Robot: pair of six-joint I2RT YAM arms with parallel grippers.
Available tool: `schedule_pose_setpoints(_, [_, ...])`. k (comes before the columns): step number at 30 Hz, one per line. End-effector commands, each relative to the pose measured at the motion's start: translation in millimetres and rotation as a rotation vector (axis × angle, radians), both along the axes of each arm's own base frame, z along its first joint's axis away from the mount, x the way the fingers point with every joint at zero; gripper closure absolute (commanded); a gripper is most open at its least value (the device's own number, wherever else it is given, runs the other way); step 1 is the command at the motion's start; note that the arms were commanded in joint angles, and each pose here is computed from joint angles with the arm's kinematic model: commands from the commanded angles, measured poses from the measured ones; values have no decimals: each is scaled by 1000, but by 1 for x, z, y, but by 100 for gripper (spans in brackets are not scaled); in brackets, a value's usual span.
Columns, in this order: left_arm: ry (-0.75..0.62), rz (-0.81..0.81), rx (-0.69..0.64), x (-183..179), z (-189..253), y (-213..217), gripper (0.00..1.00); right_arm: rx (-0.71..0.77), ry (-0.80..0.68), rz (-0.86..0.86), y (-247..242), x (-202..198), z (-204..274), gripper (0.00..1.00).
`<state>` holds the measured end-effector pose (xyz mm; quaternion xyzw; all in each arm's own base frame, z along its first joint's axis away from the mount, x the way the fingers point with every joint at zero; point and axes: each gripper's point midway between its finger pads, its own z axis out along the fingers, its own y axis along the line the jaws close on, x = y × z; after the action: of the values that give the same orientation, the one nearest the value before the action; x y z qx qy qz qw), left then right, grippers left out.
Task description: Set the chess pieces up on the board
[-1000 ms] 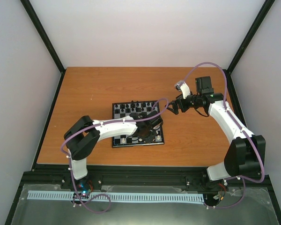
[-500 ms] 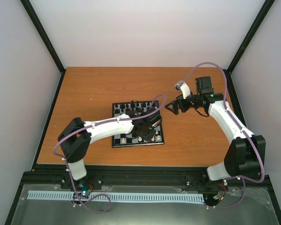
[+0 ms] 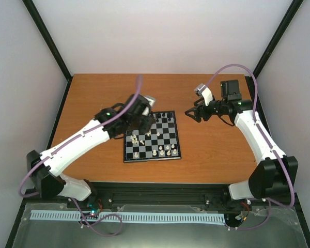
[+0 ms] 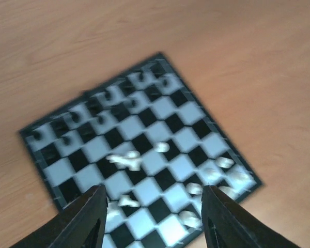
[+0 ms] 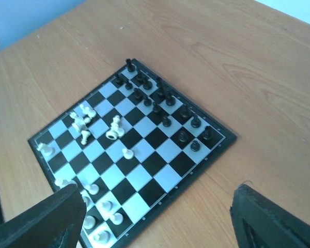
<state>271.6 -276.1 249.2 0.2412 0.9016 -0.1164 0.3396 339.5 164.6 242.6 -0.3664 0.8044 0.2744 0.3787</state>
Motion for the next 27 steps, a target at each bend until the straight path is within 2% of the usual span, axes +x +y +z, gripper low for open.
schedule_pose_setpoints(1, [-8,170,-48,34,-12,58,45,41,54,118,21,-9,-6,32])
schedule_pose_setpoints(2, [-7,213,-66,42,-14,70,45,19,65,129,28,-10,-12,39])
schedule_pose_setpoints(5, [47,308,-84,56,-25,97,46,-121,57,196,59,-17,-38,50])
schedule_pose_setpoints(8, [26,348,-77,60,-26,110,45,-245,33,281,92,-28,-66,56])
schedule_pose_setpoints(13, [-2,369,-74,58,-21,117,45,-332,91,368,138,-35,-102,66])
schedule_pose_setpoints(21, [-51,472,-41,63,-13,143,45,-441,149,364,171,-16,-146,70])
schedule_pose_setpoints(27, [-81,494,-55,61,-3,150,44,-471,177,379,185,-9,-161,73])
